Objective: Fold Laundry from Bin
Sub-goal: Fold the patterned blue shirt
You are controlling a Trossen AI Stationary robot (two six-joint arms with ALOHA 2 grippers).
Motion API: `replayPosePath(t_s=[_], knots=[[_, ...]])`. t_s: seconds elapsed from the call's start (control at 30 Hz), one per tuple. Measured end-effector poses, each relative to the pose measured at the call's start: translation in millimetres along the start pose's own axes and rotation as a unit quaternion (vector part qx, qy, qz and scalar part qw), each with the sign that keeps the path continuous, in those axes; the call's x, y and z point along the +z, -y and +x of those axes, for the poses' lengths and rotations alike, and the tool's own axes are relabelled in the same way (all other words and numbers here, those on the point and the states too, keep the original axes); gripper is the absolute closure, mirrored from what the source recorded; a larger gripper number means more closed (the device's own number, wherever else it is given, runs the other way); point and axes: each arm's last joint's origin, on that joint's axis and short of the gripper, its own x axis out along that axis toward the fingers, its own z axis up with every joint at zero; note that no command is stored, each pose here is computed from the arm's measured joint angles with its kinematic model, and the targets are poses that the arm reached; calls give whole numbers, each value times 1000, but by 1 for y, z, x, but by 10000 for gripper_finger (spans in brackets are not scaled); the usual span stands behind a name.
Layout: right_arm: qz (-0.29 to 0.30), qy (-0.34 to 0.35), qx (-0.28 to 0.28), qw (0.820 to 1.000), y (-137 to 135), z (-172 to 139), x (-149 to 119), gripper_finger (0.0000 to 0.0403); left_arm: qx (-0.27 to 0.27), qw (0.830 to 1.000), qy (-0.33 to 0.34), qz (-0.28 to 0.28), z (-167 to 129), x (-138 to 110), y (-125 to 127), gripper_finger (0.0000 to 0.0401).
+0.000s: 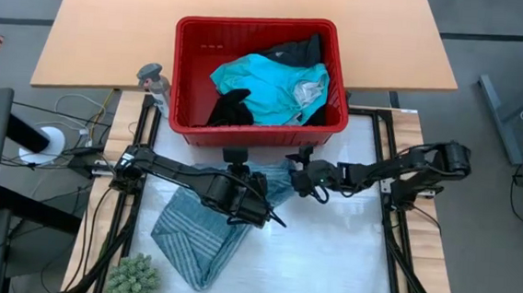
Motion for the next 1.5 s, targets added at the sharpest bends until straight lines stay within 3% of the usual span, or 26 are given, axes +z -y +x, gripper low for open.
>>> replayPosePath(t_s=[0.17, 0.37, 0.53, 0.8, 1.07, 1.3, 1.5], knots=[[2, 27, -4, 1000, 4, 13, 13, 191, 0, 1000, 0, 0, 0, 0, 0, 401], [17, 15, -19, 1000, 15, 22, 31, 373, -4, 1000, -1, 0, 0, 0, 0, 401], [23, 20, -42, 999, 24, 7, 43, 378, -20, 1000, 0, 2, -4, -1, 3, 401], [62, 26, -87, 994, 51, -44, 54, 378, -5, 999, 39, -31, -29, -10, -8, 401], [153, 97, -183, 966, 90, -109, 63, 378, -6, 986, 136, -93, -58, -8, -28, 401], [231, 185, -229, 927, 120, -173, 56, 378, -6, 954, 264, -139, -90, 4, -54, 401], [298, 273, -244, 882, 137, -218, 45, 378, -54, 906, 385, -169, -108, 28, -70, 401]])
